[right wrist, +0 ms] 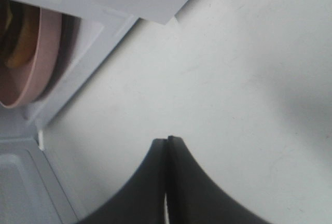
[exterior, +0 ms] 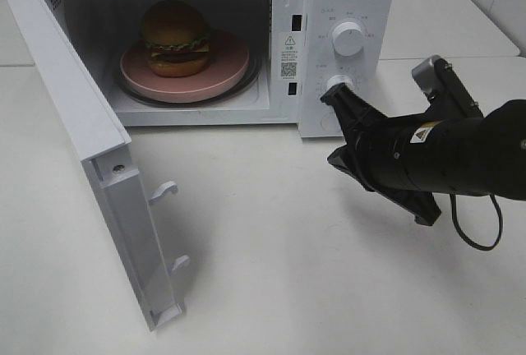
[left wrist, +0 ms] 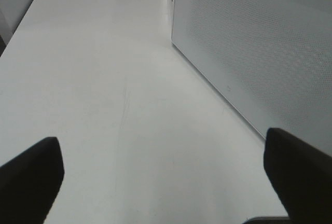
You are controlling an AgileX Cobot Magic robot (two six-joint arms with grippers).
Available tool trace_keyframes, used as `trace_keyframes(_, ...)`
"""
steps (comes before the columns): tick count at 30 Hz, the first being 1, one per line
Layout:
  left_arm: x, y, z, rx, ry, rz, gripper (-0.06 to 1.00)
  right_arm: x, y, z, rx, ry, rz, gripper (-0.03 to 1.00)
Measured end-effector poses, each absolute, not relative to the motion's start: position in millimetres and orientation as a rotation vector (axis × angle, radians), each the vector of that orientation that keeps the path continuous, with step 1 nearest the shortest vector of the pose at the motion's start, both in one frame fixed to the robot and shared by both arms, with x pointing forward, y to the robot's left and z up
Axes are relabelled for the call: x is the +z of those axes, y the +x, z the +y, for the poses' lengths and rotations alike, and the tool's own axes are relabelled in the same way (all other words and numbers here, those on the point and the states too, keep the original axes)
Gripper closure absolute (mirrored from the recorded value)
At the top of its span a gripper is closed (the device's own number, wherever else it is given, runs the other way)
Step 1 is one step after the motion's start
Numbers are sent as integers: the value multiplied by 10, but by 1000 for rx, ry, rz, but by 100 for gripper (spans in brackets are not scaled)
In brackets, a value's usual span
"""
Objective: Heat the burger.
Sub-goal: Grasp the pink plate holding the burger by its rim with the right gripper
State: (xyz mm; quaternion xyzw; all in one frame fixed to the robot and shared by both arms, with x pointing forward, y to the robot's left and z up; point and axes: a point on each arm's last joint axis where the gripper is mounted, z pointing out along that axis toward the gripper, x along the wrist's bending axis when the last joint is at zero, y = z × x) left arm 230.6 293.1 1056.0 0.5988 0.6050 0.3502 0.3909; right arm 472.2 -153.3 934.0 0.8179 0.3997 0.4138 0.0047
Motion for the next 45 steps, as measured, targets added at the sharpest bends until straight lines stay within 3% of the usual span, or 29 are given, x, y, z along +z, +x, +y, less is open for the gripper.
trace_keyframes(19,10560,2306,2931,890,1521,1537,-5,9812,4918,-1283,852,1796,2316,96)
trace_keyframes(26,10560,2306,2931,890,1521,1537,-5,10072,4942,-1250,626,1177,2695,95)
trace_keyframes(29,10560,2306,2931,890,1521,1537,-5,10091,4937,-1252,598,1097,2733,95)
trace_keyframes(42,10560,2306,2931,890,1521,1537,-5,10108,4869,-1306,341,-238,2918,92)
trace_keyframes(45,10560,2306,2931,890,1521,1537,-5,10108,4870,-1307,329,-327,2903,92)
